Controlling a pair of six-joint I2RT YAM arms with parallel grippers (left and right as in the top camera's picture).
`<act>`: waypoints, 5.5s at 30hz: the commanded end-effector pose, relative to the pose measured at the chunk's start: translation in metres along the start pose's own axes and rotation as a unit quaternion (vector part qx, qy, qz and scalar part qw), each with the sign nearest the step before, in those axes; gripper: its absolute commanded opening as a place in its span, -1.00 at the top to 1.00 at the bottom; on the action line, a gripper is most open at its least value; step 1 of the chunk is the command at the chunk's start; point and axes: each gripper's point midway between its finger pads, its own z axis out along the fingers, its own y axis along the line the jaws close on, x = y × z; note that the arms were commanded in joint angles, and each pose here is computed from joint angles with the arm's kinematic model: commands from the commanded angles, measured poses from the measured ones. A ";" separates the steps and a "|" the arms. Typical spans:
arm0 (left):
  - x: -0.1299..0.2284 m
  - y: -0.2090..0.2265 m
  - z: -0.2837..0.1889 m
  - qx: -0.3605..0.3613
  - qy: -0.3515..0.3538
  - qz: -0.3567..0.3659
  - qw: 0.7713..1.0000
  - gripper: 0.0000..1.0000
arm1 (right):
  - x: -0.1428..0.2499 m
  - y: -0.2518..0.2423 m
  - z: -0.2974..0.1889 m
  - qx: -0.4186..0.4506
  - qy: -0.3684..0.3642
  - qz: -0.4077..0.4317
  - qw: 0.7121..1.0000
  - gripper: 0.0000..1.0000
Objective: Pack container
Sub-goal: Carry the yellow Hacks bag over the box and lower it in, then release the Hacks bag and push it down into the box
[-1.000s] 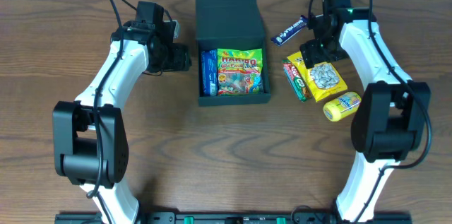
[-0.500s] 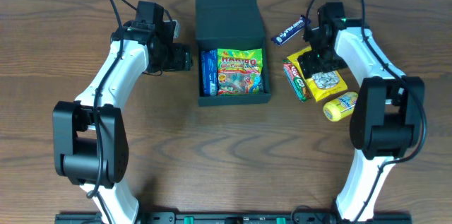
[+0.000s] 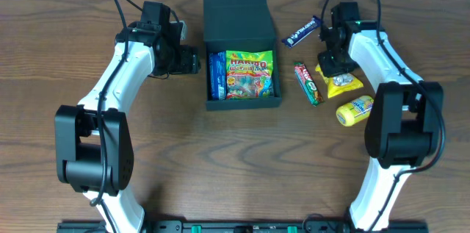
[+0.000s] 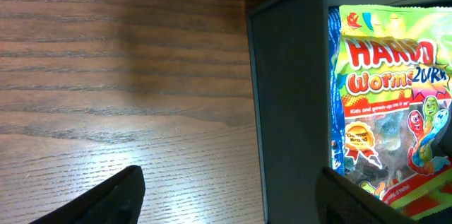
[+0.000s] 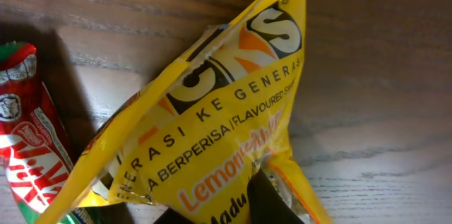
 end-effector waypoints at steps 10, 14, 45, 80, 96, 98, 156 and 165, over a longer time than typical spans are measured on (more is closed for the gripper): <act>-0.012 -0.003 -0.013 0.000 -0.024 0.020 1.000 -0.57 | -0.054 0.004 -0.079 -0.007 -0.052 0.060 0.997 0.97; -0.013 0.003 -0.014 -0.019 -0.026 0.023 0.999 -0.58 | -0.069 0.033 -0.119 -0.039 -0.077 0.086 0.993 0.97; -0.013 0.012 -0.015 -0.029 -0.025 0.039 0.998 -0.65 | -0.042 0.198 -0.138 -0.010 -0.067 0.184 0.981 0.97; -0.012 0.012 -0.015 -0.029 -0.023 0.038 0.999 -0.66 | -0.028 0.219 -0.073 -0.135 -0.005 0.030 0.990 0.97; -0.012 0.012 -0.015 -0.029 -0.023 0.039 0.999 -0.68 | -0.019 0.222 -0.032 -0.120 -0.018 0.014 0.993 0.98; -0.012 0.012 -0.015 -0.029 -0.023 0.039 0.999 -0.68 | -0.024 0.221 -0.038 -0.118 -0.023 0.015 0.993 0.97; -0.008 0.013 -0.015 -0.030 -0.015 0.036 0.999 -0.67 | -0.051 0.246 -0.079 -0.164 -0.064 -0.030 0.984 0.97; -0.008 0.013 -0.015 -0.030 -0.015 0.036 0.999 -0.68 | -0.039 0.247 -0.031 -0.146 -0.043 -0.030 0.988 0.97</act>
